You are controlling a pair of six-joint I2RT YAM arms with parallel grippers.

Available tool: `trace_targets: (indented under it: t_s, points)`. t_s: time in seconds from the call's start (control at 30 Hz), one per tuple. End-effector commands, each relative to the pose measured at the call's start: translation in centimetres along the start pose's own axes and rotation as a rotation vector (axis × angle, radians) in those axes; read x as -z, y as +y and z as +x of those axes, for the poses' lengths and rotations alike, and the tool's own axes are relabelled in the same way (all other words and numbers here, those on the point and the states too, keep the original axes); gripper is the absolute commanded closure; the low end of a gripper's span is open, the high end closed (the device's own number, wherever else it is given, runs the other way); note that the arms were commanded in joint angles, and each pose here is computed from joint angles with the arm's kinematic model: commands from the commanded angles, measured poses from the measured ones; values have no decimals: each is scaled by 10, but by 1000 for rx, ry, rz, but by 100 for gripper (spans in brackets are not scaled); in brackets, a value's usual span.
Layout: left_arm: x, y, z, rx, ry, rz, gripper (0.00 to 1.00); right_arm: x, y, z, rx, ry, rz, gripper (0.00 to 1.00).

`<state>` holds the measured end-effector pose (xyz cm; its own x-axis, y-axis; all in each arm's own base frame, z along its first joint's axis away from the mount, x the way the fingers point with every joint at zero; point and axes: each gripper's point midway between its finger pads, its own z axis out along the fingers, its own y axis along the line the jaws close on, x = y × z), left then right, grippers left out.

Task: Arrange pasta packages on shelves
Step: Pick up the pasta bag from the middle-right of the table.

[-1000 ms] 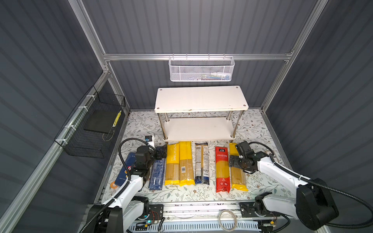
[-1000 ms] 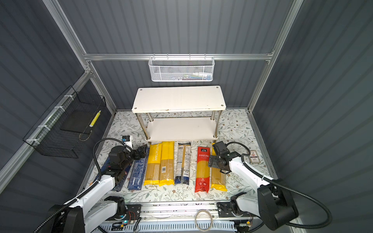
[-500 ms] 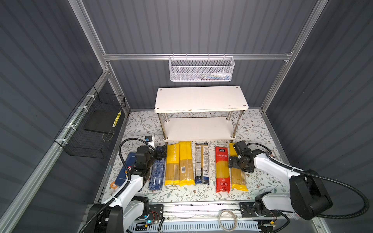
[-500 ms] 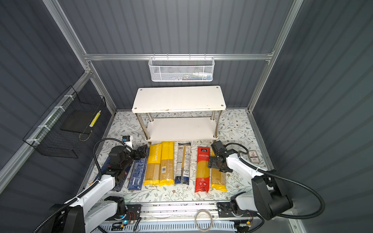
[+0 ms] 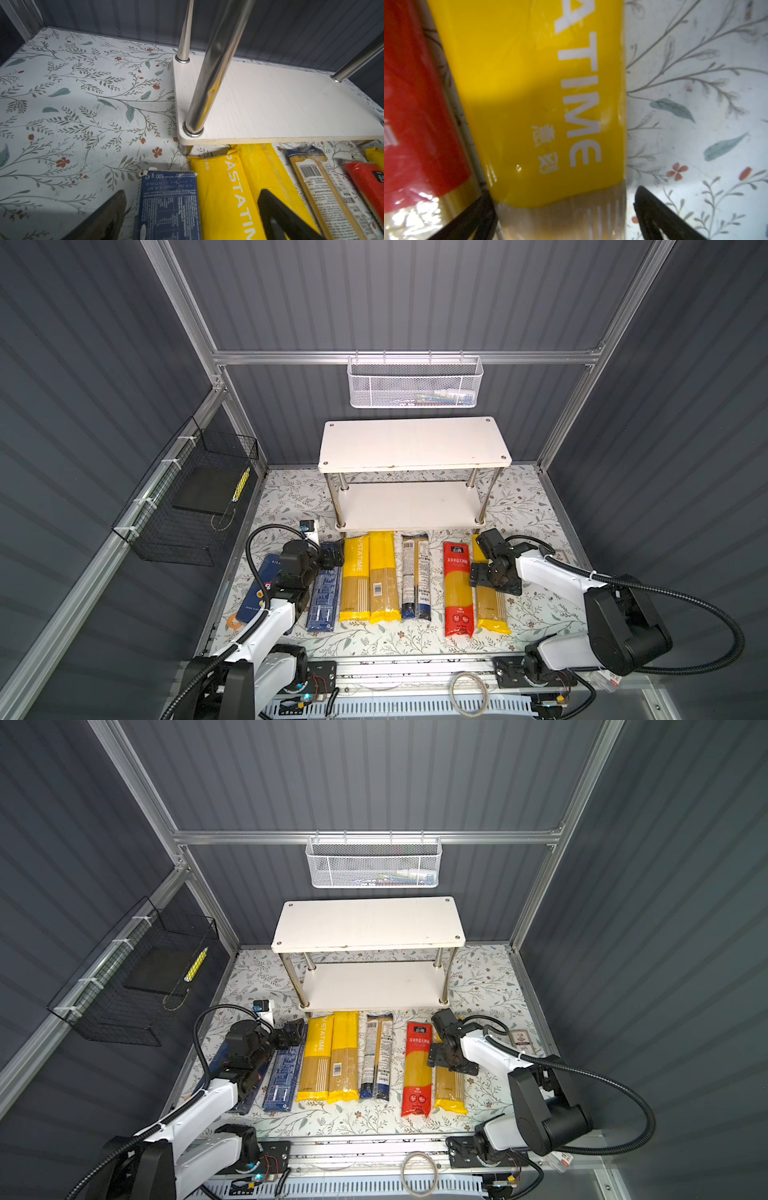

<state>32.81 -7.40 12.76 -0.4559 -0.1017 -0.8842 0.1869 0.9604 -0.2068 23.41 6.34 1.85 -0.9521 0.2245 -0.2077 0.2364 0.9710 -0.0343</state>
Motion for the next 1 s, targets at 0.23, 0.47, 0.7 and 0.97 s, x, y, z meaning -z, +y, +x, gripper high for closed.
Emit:
trace_targets:
  t_s: [0.23,0.47,0.7,0.97]
  points:
    - [1,-7,-11,-17,-22,24,1,1,-13,13,-5,51,61,5]
    - [-1,-7,-10,-18,-8,29,0,-2,-10,13,98,113,85,1]
    - [0,-7,-11,-19,-16,28,0,-7,5,17,140,165,19,1]
    - [3,-7,-11,-18,-26,27,1,-6,10,29,91,148,-60,15]
